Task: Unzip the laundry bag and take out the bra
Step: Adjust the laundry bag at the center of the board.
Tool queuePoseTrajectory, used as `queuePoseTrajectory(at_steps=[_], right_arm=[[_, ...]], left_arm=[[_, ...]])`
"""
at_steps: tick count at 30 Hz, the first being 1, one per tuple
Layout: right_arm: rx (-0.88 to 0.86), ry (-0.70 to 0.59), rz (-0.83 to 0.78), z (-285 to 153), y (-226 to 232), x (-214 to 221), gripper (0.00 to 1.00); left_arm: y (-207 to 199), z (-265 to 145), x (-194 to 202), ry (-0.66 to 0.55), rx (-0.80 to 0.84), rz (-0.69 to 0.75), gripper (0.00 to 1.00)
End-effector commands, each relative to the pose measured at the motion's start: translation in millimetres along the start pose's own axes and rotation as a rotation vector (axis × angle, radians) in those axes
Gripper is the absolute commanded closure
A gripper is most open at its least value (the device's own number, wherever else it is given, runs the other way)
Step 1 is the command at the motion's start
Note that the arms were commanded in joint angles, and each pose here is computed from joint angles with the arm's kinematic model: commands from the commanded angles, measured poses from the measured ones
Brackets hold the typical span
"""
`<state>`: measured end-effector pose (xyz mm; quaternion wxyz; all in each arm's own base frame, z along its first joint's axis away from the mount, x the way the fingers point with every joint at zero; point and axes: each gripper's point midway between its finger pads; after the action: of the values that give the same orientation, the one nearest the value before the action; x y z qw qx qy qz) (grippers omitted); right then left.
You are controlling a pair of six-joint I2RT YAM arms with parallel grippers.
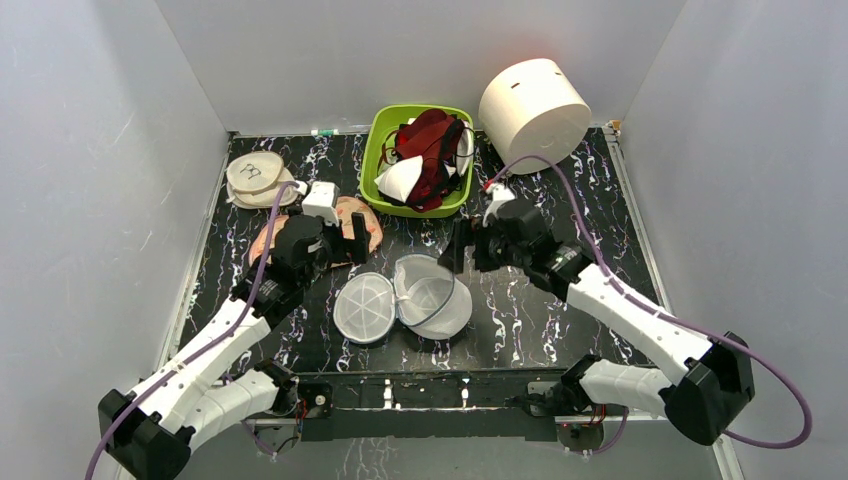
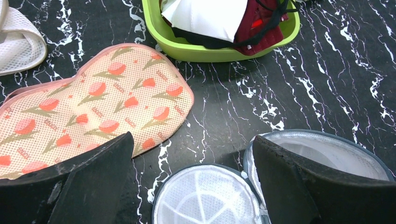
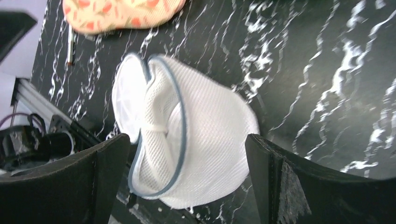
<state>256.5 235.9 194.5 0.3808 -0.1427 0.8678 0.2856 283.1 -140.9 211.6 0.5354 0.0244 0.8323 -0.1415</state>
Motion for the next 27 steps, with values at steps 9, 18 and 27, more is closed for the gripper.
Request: queuePoseTrajectory(at_steps=[9,18,27], right_arm=[[0.381,0.127,-0.106,10.7,-14.1,72.2,0.13],[0.601,-0.086,0.028,-19.2,-75.8,51.7,0.31],[0.531,-0.092,0.099,-29.5,-88.6,64.7,0.41]], left_arm=[[-9.5,13.5,13.6,0.087,0.030,0.007,0.02],[-22.0,24.6,30.0,0.150,0.095,0.025,0.02],[-60.6,31.3,68.3,0.344,0.297,0.018,0.02]])
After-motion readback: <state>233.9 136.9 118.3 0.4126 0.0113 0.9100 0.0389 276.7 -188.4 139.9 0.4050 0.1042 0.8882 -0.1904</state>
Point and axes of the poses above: each gripper's point midway between its finger pads, its own z axis out along the fingers, its own y axis along the line the jaws close on, x = y × z, and after that the axes turned 6 degrees about -z, right-handed
